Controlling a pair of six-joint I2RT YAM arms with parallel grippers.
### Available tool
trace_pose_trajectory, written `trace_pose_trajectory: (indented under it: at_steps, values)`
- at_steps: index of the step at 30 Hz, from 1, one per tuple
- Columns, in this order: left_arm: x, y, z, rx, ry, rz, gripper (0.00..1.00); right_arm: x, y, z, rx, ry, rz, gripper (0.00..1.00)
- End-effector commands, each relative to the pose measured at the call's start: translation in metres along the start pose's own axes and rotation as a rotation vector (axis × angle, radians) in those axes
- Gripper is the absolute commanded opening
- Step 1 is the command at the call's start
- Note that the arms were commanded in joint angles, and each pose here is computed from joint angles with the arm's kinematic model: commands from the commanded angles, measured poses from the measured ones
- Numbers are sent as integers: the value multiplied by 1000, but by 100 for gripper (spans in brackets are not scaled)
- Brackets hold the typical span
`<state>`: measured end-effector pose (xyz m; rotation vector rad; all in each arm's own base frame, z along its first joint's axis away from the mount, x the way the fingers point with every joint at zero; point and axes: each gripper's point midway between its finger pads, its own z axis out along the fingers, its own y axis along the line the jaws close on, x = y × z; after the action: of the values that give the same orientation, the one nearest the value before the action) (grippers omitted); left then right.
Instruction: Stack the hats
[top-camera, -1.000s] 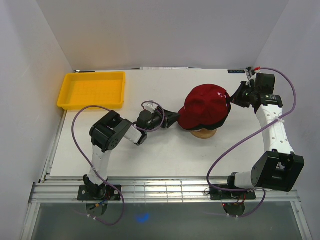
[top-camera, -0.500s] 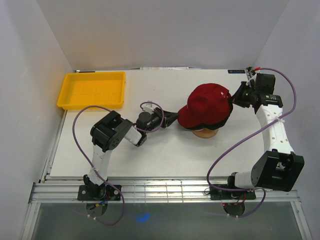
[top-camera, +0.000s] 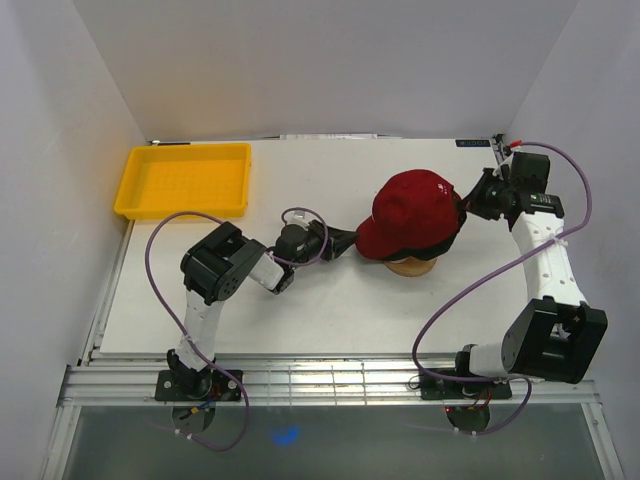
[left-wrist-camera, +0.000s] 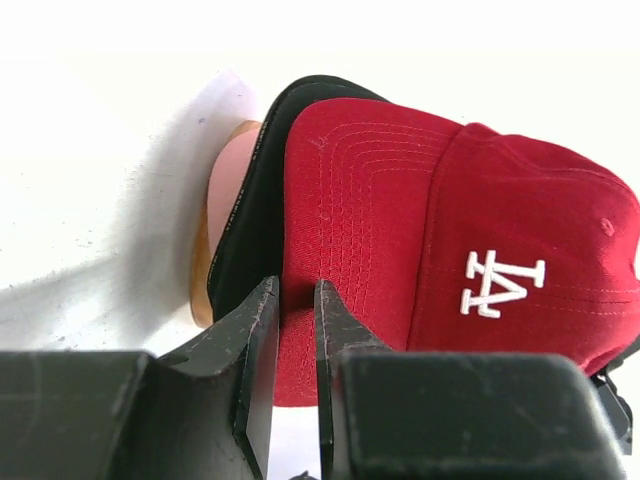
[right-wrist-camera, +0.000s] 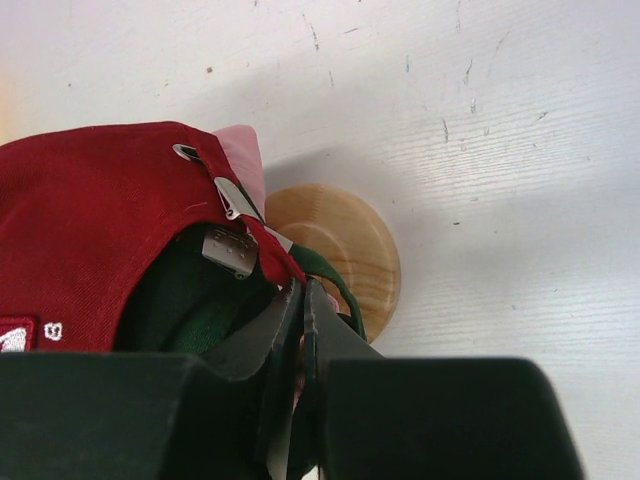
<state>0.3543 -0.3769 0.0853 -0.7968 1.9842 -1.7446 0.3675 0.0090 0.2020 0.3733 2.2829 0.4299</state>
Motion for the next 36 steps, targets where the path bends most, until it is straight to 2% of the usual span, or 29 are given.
trace_pose_trajectory:
  at_steps: [1, 11, 16, 20, 22, 29, 36]
  values:
    - [2, 38, -3, -172, 3, 23, 0, 0, -15, 2, 49, -9, -1, 9]
    - [0, 34, -2, -193, -5, 66, 0, 19, -36, 12, 108, 37, 44, 8]
    - [-3, 14, -4, -154, -26, 123, 0, 16, -36, 10, 113, 21, 47, 8]
    - [-4, 1, -4, -127, -32, 187, 0, 5, -28, 10, 75, -25, 47, 8]
    - [-4, -6, -5, -117, -31, 200, 0, 7, -24, 16, 44, -6, 57, 8]
    - [-9, -11, -14, -131, -38, 231, 0, -15, -7, 22, -44, -62, 49, 9]
    - [-12, -26, -33, -150, -62, 290, 0, -41, 24, 25, -210, -140, 41, 14]
